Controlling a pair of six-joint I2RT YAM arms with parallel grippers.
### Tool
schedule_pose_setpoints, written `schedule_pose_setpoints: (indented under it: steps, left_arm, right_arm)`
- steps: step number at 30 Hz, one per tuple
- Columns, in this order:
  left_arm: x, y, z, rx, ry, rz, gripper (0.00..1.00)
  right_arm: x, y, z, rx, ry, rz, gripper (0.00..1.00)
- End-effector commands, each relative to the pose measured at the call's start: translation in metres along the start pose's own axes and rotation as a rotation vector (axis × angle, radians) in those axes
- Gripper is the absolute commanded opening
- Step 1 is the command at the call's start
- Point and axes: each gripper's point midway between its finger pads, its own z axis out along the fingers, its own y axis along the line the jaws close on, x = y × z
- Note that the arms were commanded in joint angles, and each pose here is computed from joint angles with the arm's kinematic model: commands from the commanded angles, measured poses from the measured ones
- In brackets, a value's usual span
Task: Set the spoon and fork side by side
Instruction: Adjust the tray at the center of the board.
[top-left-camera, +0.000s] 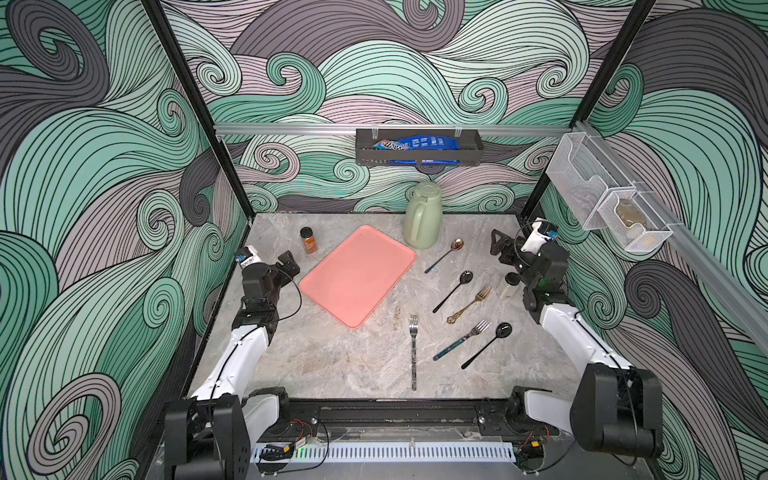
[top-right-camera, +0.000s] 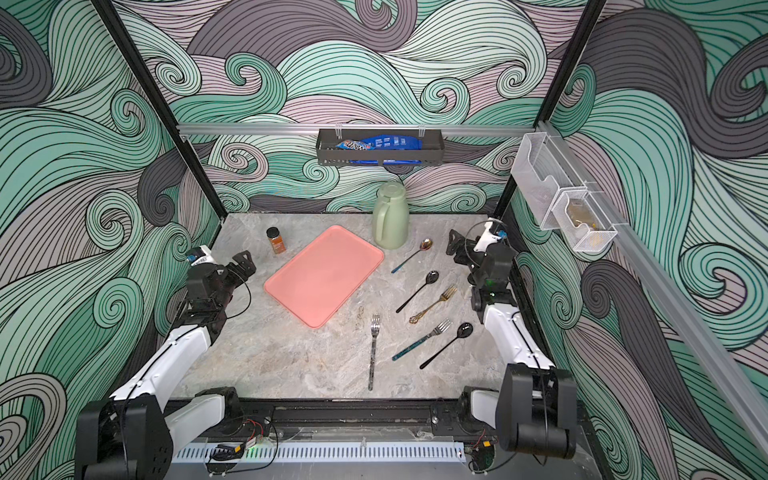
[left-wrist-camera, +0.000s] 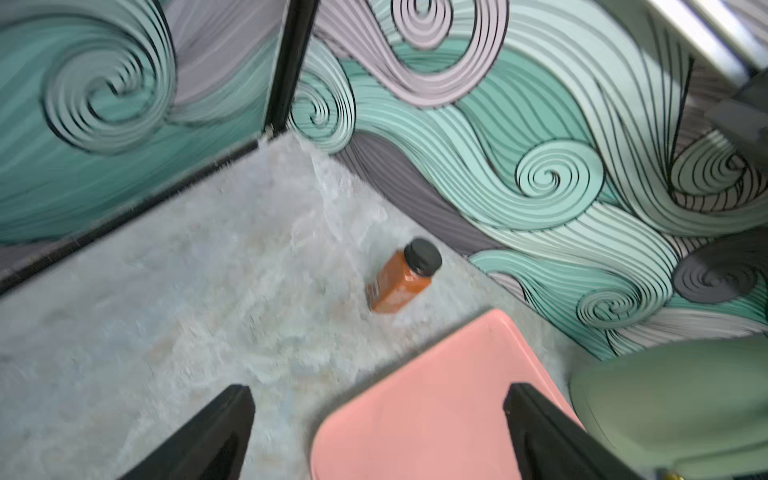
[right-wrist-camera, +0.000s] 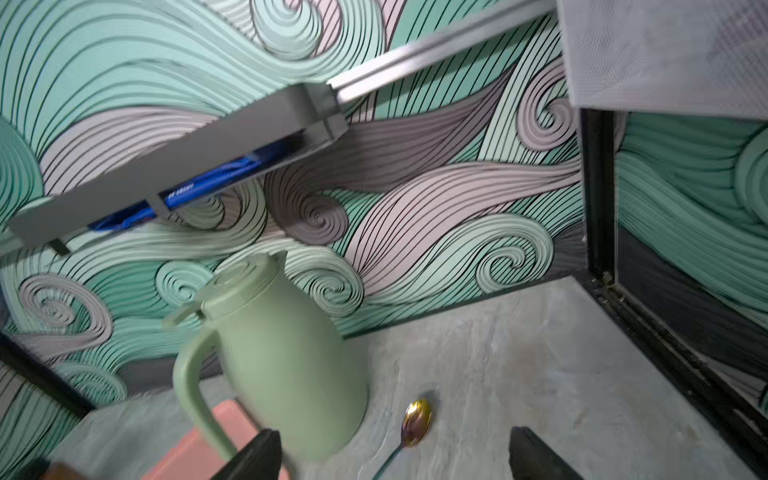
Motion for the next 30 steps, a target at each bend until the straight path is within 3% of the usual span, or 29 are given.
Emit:
schedule_pose_setpoints:
  steps: [1, 4, 8, 11, 14, 18, 22, 27, 30]
  left_arm:
    - [0.034, -0.028, -0.007, 0.1, 0.197, -0.096, 0.89]
    - [0.059, -0.054, -0.02, 0.086, 0.315, 0.03, 0.86]
    - [0.095, -0.073, -0.04, 0.072, 0.449, 0.173, 0.8]
    - [0.118, -0.078, -0.054, 0.055, 0.539, 0.274, 0.79]
    - [0.143, -0.07, -0.066, 0.011, 0.645, 0.365, 0.79]
    - [0.171, -0.047, -0.068, -0.059, 0.741, 0.391, 0.78]
    - [0.18, -0.029, -0.057, -0.147, 0.753, 0.408, 0.73]
    - [0.204, -0.021, -0.044, -0.2, 0.829, 0.388, 0.58]
    - [0.217, -0.016, -0.036, -0.225, 0.86, 0.38, 0.56]
  right_arm:
    - [0.063, 0.029, -0.006, -0.188, 0.328, 0.149, 0.85]
    - [0.081, 0.058, -0.006, -0.296, 0.446, 0.172, 0.78]
    - [0.114, 0.107, 0.0, -0.341, 0.564, 0.066, 0.75]
    - [0.137, 0.152, 0.005, -0.417, 0.63, -0.008, 0.66]
    - [0.163, 0.185, 0.01, -0.448, 0.702, -0.063, 0.63]
    - [0.189, 0.212, 0.018, -0.464, 0.757, -0.123, 0.63]
    - [0.201, 0.215, 0.022, -0.464, 0.774, -0.146, 0.63]
    - [0.201, 0.21, 0.023, -0.44, 0.76, -0.17, 0.63]
    - [0.199, 0.21, 0.02, -0.447, 0.752, -0.166, 0.64]
